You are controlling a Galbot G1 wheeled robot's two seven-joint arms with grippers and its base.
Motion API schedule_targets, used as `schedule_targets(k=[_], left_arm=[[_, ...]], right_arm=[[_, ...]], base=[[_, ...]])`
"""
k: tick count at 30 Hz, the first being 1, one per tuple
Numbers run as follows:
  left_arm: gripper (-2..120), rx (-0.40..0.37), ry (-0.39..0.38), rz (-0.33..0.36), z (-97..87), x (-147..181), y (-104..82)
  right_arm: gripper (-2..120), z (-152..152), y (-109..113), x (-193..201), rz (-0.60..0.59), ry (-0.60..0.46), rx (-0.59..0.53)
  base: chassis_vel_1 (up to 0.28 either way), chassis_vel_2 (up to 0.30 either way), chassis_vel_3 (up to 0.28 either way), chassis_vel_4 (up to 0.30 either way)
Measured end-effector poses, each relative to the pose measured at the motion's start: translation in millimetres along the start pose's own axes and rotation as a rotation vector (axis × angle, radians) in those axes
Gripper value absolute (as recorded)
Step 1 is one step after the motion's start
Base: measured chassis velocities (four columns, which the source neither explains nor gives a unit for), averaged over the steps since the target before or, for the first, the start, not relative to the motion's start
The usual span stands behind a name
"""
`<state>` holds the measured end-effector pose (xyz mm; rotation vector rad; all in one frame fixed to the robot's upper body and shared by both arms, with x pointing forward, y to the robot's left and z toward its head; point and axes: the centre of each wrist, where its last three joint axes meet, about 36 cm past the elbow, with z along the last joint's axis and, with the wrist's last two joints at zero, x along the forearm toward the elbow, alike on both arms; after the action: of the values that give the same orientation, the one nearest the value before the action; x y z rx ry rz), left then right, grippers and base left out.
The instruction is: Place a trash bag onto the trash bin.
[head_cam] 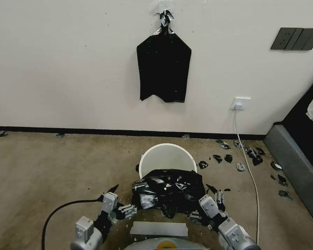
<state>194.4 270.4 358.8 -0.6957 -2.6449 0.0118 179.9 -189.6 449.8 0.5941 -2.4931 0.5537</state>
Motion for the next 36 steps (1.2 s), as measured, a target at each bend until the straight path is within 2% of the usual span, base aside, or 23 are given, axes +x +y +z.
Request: schedule_targets(k=[7, 13, 16, 17, 19, 20, 22, 24, 25, 27, 28, 29, 30, 32, 33, 35, 36], left_arm=[[100, -0.043, -0.043, 0.09, 5.9, 9.4, 23.0], [100, -0.037, -0.093, 0.151, 14.4, 14.1, 39.1], [100, -0.027, -0.165, 0.219, 18.4, 23.6, 60.4], [100, -0.027, -0.165, 0.219, 18.4, 23.6, 60.4], [100, -0.002, -0.229, 0.223, 17.0, 27.7, 65.8], [100, -0.002, -0.229, 0.223, 17.0, 27.7, 65.8], [100, 0.024, -0.306, 0.204, 11.3, 28.5, 66.5], [100, 0.052, -0.396, 0.147, -1.8, 24.7, 63.3], [100, 0.052, -0.396, 0.147, -1.8, 24.7, 63.3], [100, 0.04, -0.469, 0.017, -22.5, 14.6, 56.2], [100, 0.027, -0.481, -0.039, -30.0, 9.8, 51.4], [100, 0.027, -0.481, -0.039, -30.0, 9.8, 51.4], [100, 0.012, -0.486, -0.087, -36.5, 3.5, 46.4], [100, -0.043, -0.482, -0.228, -47.9, -5.3, 34.7], [100, -0.043, -0.482, -0.228, -47.9, -5.3, 34.7], [100, -0.114, -0.448, -0.394, -46.8, -7.1, 24.8], [100, -0.138, -0.436, -0.438, -44.4, -7.2, 22.8]], right_arm=[[100, -5.7, 1.2, 5.9, -0.039, -0.054, -0.012], [100, -9.2, 0.4, 6.9, -0.058, -0.085, -0.022], [100, -21.0, -7.1, 14.5, -0.077, -0.147, -0.057], [100, -21.0, -7.1, 14.5, -0.077, -0.147, -0.057], [100, -29.7, -14.2, 17.9, -0.108, -0.215, -0.092], [100, -29.7, -14.2, 17.9, -0.108, -0.215, -0.092], [100, -35.2, -23.8, 14.6, -0.138, -0.271, -0.125], [100, -47.4, -41.5, 6.7, -0.141, -0.341, -0.154], [100, -47.4, -41.5, 6.7, -0.141, -0.341, -0.154], [100, -57.8, -61.2, -6.9, -0.136, -0.381, -0.143], [100, -62.4, -73.1, -16.8, -0.13, -0.393, -0.123], [100, -62.4, -73.1, -16.8, -0.13, -0.393, -0.123], [100, -67.1, -85.3, -25.6, -0.127, -0.405, -0.1], [100, -75.8, -108.3, -51.2, -0.151, -0.399, -0.041], [100, -75.8, -108.3, -51.2, -0.151, -0.399, -0.041], [100, -97.5, -131.2, -88.4, -0.193, -0.376, 0.047], [100, -104.3, -137.7, -106.1, -0.211, -0.35, 0.078]], base=[[0.0, 0.0, 0.0, 0.0], [0.0, 0.0, 0.0, 0.0], [0.0, 0.0, 0.0, 0.0], [0.0, 0.0, 0.0, 0.0], [0.0, 0.0, 0.0, 0.0], [0.0, 0.0, 0.0, 0.0], [0.0, 0.0, 0.0, 0.0], [0.0, 0.0, 0.0, 0.0], [0.0, 0.0, 0.0, 0.0], [0.0, 0.0, 0.0, 0.0], [0.0, 0.0, 0.0, 0.0], [0.0, 0.0, 0.0, 0.0], [0.0, 0.0, 0.0, 0.0], [0.0, 0.0, 0.0, 0.0], [0.0, 0.0, 0.0, 0.0], [0.0, 0.0, 0.0, 0.0], [0.0, 0.0, 0.0, 0.0]])
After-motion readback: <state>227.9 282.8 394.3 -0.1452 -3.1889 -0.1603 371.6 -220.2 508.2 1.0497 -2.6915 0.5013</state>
